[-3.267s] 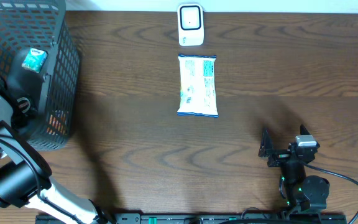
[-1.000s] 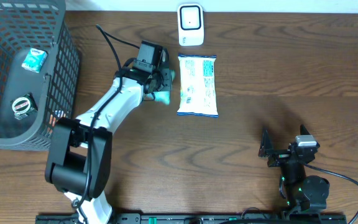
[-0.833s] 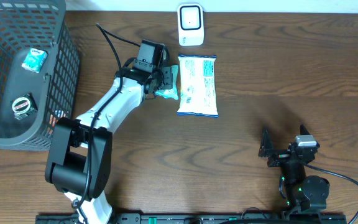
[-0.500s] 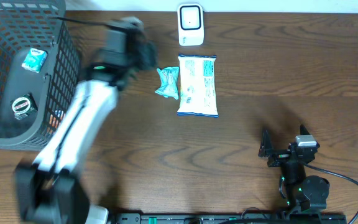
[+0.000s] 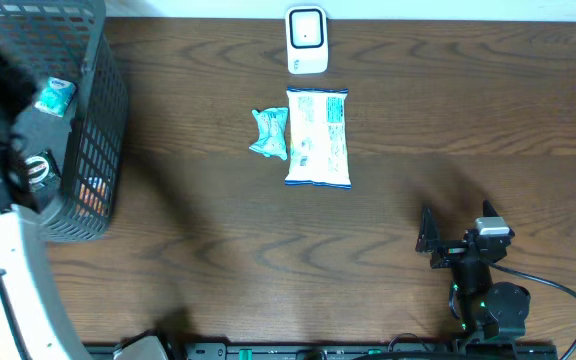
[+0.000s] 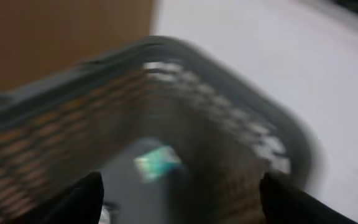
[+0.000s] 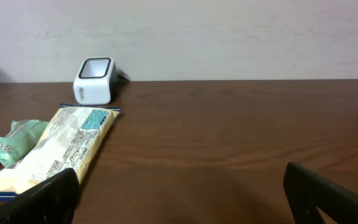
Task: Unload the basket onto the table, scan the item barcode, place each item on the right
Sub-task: 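Reach into the basket and grasp the white-green Kleenex pack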
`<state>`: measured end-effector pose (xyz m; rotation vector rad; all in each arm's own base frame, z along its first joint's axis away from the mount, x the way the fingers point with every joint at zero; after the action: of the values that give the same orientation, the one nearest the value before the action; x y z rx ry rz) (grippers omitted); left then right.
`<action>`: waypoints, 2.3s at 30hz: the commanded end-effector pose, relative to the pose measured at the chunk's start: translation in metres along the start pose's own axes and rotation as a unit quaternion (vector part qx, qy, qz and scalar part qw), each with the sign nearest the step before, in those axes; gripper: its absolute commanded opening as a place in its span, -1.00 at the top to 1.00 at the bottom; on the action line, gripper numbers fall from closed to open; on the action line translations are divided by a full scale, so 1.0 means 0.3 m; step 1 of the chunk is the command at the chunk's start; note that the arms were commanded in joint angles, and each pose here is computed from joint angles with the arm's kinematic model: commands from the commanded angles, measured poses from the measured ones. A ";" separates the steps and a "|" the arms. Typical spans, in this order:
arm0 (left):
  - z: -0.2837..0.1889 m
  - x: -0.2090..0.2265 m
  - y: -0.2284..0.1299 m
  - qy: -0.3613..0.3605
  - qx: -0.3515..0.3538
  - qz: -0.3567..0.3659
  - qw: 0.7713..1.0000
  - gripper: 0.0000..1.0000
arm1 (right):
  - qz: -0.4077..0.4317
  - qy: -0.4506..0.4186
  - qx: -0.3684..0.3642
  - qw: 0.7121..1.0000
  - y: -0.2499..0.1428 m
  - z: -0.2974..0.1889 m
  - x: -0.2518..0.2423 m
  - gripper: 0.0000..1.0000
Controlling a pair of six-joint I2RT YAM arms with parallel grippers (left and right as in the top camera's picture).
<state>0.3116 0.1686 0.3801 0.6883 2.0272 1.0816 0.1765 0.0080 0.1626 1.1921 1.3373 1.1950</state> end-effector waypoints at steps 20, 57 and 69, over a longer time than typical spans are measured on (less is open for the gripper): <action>0.303 0.050 0.053 -0.038 0.214 0.130 0.967 -0.95 | 0.002 -0.010 0.000 1.000 -0.001 -0.001 -0.011 -0.99; 0.822 0.041 -0.459 0.060 0.284 0.366 0.884 -0.75 | 0.002 -0.010 0.000 1.000 -0.001 -0.001 -0.011 -0.99; 0.878 0.070 -0.550 0.025 0.259 0.393 0.882 -0.69 | 0.002 -0.010 0.000 1.000 -0.001 -0.001 -0.011 -0.99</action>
<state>0.4897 0.2254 0.1440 1.8618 2.1666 0.9875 0.1765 0.0080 0.1626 1.1921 1.3373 1.1950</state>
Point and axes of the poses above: each gripper's point midway between its finger pads, its own z axis out along the fingers, its own x axis along the line the jaws close on, y = z × x, the point moved 7 cm from there along -z, back along the fingers, and after that the axes turned 5 degrees about -z, right-handed, at the moved point
